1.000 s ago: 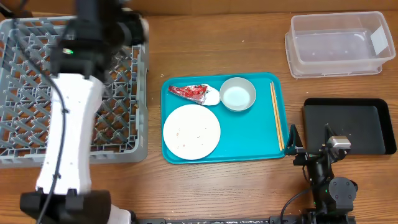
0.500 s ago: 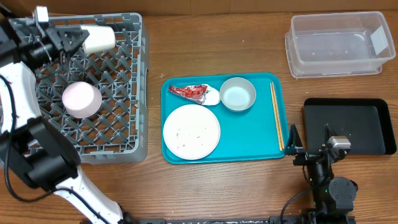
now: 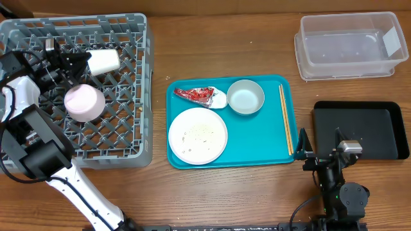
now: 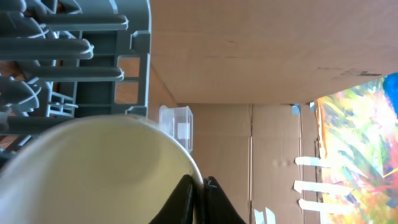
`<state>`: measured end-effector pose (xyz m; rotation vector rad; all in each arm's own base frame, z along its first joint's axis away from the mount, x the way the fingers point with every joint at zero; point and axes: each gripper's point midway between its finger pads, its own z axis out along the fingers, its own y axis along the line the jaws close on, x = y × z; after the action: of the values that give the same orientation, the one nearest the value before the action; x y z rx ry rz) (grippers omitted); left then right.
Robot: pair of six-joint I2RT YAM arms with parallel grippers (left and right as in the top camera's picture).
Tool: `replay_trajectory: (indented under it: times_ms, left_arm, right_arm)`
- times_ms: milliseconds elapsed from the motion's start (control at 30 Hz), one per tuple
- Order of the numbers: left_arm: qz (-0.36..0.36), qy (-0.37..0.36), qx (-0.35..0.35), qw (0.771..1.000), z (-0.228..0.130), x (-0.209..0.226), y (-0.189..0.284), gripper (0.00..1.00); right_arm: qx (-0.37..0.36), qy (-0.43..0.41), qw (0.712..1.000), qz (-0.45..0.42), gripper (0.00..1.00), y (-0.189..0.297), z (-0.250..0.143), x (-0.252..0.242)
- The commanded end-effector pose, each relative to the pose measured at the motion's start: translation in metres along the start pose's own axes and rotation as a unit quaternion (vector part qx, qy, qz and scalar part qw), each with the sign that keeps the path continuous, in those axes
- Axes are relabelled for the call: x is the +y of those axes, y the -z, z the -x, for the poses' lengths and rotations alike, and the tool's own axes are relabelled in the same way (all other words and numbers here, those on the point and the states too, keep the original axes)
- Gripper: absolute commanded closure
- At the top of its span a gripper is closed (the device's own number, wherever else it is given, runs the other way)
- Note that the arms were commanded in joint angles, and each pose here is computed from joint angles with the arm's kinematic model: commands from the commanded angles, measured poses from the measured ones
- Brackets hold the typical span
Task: Sort waste into correct bins and load items into the dishwasher
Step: 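Lift the paper cup out of its bowl and carry it over the rack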
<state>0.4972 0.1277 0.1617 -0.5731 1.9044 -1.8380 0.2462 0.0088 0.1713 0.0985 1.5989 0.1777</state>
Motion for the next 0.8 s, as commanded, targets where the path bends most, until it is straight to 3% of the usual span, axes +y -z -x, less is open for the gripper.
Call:
replay_trajectory:
  times_ms: [0,500,767]
  left_arm:
    - [-0.018,0.000,-0.003,1.000,0.001,-0.005,0.010,0.91]
    - [-0.008,0.001,-0.039,0.999,0.012,-0.001,0.042,0.96]
    - [0.041,0.002,-0.072,0.997,0.022,0.016,0.055,0.96]
  right_arm:
    - [-0.003,-0.002,1.000,-0.003,0.00,0.000,-0.001,-0.001]
    - [-0.003,-0.002,1.000,-0.003,0.01,0.000,-0.001,-0.001]
    - [-0.003,-0.002,1.000,-0.003,0.00,0.000,-0.001,-0.001]
